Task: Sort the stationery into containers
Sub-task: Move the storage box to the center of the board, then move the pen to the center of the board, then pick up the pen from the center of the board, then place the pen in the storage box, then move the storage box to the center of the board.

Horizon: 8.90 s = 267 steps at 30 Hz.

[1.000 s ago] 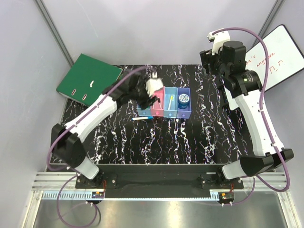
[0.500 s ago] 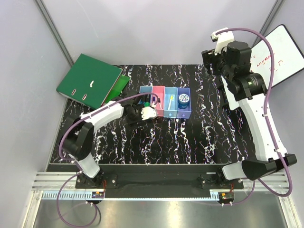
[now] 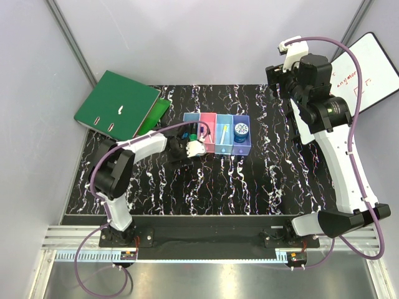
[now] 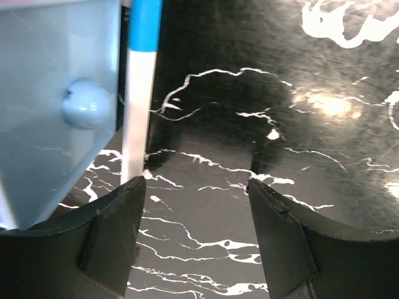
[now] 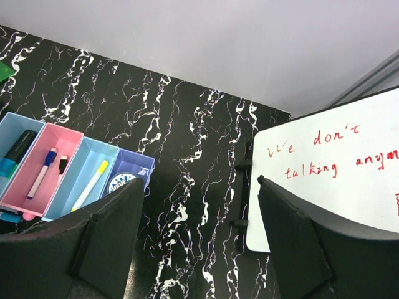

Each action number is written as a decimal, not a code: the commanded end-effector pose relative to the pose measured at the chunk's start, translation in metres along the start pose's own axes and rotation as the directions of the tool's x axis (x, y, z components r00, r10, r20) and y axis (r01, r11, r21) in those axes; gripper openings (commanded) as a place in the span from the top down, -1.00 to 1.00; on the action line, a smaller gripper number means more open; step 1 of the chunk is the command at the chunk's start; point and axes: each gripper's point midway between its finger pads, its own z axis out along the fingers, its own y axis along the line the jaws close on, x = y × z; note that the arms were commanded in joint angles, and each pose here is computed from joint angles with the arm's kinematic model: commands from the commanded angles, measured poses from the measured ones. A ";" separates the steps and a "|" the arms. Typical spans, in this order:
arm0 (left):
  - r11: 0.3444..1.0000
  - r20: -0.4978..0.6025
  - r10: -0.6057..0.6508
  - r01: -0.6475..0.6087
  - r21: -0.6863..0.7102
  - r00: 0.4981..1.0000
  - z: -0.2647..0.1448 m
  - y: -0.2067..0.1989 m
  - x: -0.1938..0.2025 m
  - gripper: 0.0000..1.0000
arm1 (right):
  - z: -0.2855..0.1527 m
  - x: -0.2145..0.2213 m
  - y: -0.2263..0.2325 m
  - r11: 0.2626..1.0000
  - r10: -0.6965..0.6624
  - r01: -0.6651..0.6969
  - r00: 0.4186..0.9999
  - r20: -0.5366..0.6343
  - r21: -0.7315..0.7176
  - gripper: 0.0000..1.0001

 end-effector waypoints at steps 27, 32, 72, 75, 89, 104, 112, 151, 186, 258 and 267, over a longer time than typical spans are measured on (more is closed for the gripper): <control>0.999 0.054 0.019 -0.017 -0.045 0.998 0.016 0.029 -0.014 -0.33 | -0.003 -0.024 0.001 0.999 0.032 -0.030 0.997 0.063 -0.027 -0.63; 0.996 0.114 0.083 -0.078 -0.050 0.990 0.002 0.023 -0.022 -0.32 | 0.000 -0.020 0.003 0.999 0.033 -0.031 0.998 0.052 -0.032 -0.62; 0.888 0.054 0.461 -0.460 -0.028 0.886 0.041 0.018 -0.038 -0.28 | 0.002 -0.020 0.005 0.998 0.035 -0.033 0.998 0.047 -0.047 -0.62; 0.881 0.046 0.472 -0.473 0.008 0.880 0.042 0.014 -0.035 -0.11 | 0.002 -0.019 0.005 0.998 0.036 -0.034 0.998 0.045 -0.046 -0.62; 0.891 0.043 0.396 -0.395 0.222 0.917 0.022 -0.041 -0.008 1.00 | 0.000 -0.021 0.007 0.998 0.038 -0.035 0.998 0.050 -0.059 -0.61; 0.961 0.247 0.211 -0.247 0.126 0.946 -0.056 -0.034 -0.075 1.00 | -0.010 -0.029 0.004 0.997 0.049 -0.045 0.996 0.077 -0.056 -0.61; 0.950 0.140 0.244 -0.266 0.162 0.959 -0.033 -0.036 -0.040 0.16 | -0.018 -0.028 0.003 0.998 0.044 -0.039 0.996 0.083 -0.055 -0.61; 0.916 -0.005 0.333 -0.323 0.237 0.943 0.030 -0.041 0.005 1.00 | -0.012 -0.029 0.001 0.998 0.045 -0.041 0.996 0.080 -0.045 -0.61; 0.720 0.459 -0.694 0.538 0.438 0.554 -0.062 0.096 -0.258 1.00 | -0.043 -0.025 -0.048 0.979 -0.102 0.081 0.990 0.102 0.189 -0.63; 0.999 0.348 -0.016 0.004 0.033 0.937 -0.035 0.054 -0.146 0.29 | -0.054 -0.020 -0.036 0.991 -0.063 0.047 0.989 0.130 0.123 -0.63; 0.991 0.407 0.131 -0.132 -0.025 0.904 -0.071 0.038 -0.157 0.28 | -0.049 -0.021 -0.035 0.993 -0.054 0.039 0.990 0.130 0.116 -0.63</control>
